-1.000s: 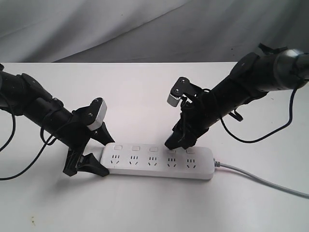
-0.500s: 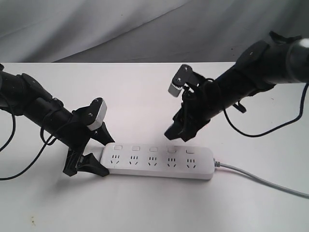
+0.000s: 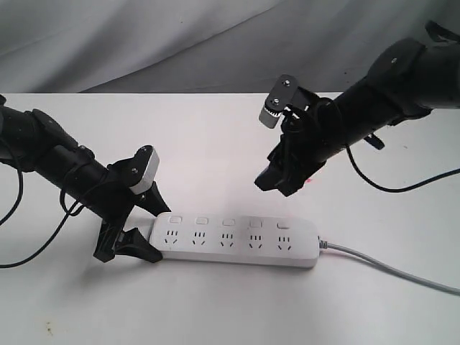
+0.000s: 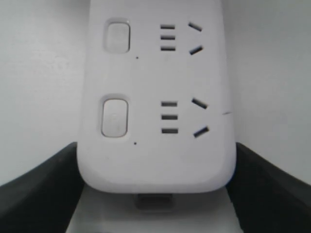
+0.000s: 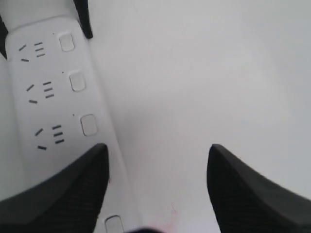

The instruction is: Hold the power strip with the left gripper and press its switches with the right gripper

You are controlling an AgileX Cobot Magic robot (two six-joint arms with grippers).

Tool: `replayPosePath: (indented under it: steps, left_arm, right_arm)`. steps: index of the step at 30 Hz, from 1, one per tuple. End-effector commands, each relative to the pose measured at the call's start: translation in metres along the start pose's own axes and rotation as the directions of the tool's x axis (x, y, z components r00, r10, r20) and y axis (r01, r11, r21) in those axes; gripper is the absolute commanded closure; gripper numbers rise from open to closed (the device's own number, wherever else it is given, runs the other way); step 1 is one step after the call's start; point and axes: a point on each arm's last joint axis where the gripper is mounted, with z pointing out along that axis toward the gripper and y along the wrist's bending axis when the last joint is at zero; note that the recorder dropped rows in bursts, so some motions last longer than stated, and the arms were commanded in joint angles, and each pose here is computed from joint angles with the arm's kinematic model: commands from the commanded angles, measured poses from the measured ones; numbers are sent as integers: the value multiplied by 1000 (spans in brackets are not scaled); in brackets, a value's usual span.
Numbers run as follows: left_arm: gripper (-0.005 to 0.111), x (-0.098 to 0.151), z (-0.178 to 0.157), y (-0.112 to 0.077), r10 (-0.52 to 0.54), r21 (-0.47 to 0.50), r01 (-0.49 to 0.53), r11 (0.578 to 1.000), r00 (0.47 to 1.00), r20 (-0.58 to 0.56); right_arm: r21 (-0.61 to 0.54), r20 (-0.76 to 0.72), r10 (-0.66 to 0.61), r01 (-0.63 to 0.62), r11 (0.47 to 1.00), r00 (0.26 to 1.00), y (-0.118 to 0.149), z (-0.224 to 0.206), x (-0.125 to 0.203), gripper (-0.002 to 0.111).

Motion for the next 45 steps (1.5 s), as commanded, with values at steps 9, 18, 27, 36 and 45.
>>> replayPosePath:
  steps: [9, 18, 27, 36, 45]
  left_arm:
    - [60, -1, 1, 0, -9, 10, 9, 1000, 1000, 10]
    - [60, -1, 1, 0, -9, 10, 9, 1000, 1000, 10]
    - [60, -1, 1, 0, -9, 10, 9, 1000, 1000, 10]
    - [60, -1, 1, 0, -9, 10, 9, 1000, 1000, 10]
    - [60, -1, 1, 0, -9, 10, 9, 1000, 1000, 10]
  right_arm:
    - [1, -41, 125, -125, 992, 991, -8, 0, 35, 53]
    - [-29, -8, 119, -120, 992, 993, -3, 14, 44, 53]
    - [-66, -53, 141, -144, 987, 989, -3, 31, 57, 53]
    - [-52, -81, 112, -116, 992, 990, -4, 31, 59, 53]
    - [-55, -78, 117, -122, 991, 990, -5, 31, 60, 53]
